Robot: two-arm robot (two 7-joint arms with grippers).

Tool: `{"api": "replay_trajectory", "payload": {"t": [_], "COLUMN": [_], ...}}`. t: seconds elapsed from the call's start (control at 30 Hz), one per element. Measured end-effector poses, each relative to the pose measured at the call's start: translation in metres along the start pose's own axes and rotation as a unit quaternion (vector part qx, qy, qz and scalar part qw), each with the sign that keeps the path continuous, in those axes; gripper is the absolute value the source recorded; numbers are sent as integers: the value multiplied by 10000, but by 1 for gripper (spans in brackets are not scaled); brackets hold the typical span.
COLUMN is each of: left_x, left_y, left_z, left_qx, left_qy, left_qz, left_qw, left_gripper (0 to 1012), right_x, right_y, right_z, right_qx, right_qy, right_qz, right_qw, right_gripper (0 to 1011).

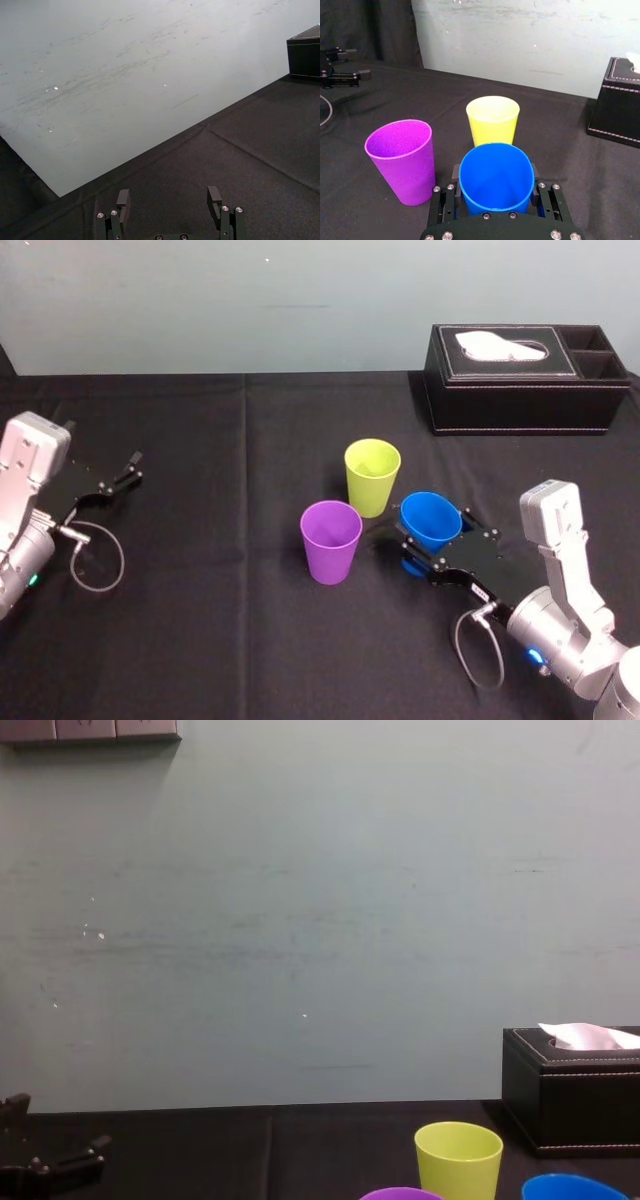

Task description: Stack the three plastic cups sequentially using one hand.

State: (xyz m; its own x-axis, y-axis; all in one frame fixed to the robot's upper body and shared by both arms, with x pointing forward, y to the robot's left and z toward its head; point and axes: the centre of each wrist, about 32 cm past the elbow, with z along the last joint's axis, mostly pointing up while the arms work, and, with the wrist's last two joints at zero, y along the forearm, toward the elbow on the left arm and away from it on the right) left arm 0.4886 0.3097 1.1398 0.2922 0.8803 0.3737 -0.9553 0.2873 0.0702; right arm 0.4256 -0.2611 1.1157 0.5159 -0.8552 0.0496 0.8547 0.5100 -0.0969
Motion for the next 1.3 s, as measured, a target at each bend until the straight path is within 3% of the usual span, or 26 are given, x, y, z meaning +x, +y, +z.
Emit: {"api": "replay_trajectory", "payload": {"t": [0.37, 0.63, 0.93, 1.3], "left_x": [0, 0, 0, 0], "left_y": [0, 0, 0, 0], "left_z": [0, 0, 0, 0], "left_qx": [0, 0, 0, 0], "left_qy": [0, 0, 0, 0], "left_qz": [0, 0, 0, 0], "left_qw": [10000, 10000, 10000, 10000], "left_gripper": [1011, 1011, 1011, 1011], "right_x": [18, 126, 236, 283], "right_y": [26, 156, 416, 774], "right_z": [267, 606, 927, 1065], "right_qx": [80, 171, 321, 248], "right_qy": [-143, 67, 186, 79], "right_qz": [52, 81, 212, 346], "right_qw": [9999, 9998, 9991, 9991], "right_gripper": [726, 726, 726, 726]}}
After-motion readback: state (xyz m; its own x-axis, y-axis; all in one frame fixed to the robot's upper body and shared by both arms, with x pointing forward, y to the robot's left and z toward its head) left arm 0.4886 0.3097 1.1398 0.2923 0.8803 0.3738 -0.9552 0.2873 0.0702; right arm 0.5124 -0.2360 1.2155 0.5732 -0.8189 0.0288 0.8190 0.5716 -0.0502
